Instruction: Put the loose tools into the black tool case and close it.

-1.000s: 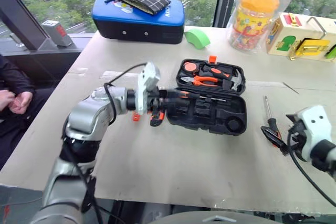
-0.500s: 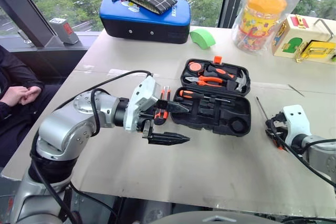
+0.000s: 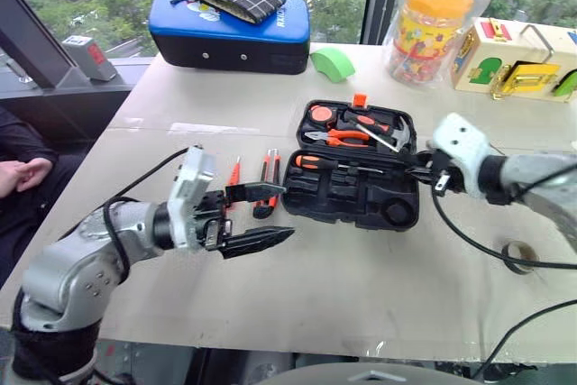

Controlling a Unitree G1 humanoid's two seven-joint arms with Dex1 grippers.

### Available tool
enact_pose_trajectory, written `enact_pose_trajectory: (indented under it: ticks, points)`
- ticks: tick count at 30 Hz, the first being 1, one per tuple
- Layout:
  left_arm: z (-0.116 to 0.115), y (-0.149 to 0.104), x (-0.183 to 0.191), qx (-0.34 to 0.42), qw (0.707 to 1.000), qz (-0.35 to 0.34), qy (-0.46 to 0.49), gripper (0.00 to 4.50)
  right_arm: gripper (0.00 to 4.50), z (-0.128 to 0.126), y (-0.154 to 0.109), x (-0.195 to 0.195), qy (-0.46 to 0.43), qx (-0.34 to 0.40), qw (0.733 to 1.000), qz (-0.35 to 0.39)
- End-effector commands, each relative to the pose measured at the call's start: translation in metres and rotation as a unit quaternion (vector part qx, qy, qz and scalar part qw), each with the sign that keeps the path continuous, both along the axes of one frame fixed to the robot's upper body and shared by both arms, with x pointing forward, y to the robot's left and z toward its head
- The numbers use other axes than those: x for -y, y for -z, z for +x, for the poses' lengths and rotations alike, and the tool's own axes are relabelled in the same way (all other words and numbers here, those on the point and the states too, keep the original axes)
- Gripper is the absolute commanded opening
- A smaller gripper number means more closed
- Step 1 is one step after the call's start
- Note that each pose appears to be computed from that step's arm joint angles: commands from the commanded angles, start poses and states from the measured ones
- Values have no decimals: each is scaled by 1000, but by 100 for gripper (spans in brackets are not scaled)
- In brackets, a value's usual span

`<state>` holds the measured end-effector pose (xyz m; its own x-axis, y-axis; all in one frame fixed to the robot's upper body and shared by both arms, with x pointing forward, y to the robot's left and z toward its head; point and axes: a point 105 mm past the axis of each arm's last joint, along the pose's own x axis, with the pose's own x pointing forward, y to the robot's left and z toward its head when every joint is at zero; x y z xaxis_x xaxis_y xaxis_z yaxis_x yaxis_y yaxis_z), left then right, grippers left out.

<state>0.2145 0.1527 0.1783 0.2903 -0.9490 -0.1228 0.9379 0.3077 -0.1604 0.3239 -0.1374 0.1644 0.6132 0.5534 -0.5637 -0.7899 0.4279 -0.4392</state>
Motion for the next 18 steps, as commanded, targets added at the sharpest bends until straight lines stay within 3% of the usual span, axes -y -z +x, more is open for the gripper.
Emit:
enact_pose_trajectory:
  ticks: [1,7,18]
  points:
    - [-10,-12,-5,36,999,15,-8,450,67,12,10,-9,-87,16,994,-66]
    - [-24,-11,-9,40,998,25,-42,450,67,19,28,-20,-144,-20,986,-85]
    - [-33,-8,-9,43,996,33,-74,450,67,16,40,-20,-150,-89,982,-71]
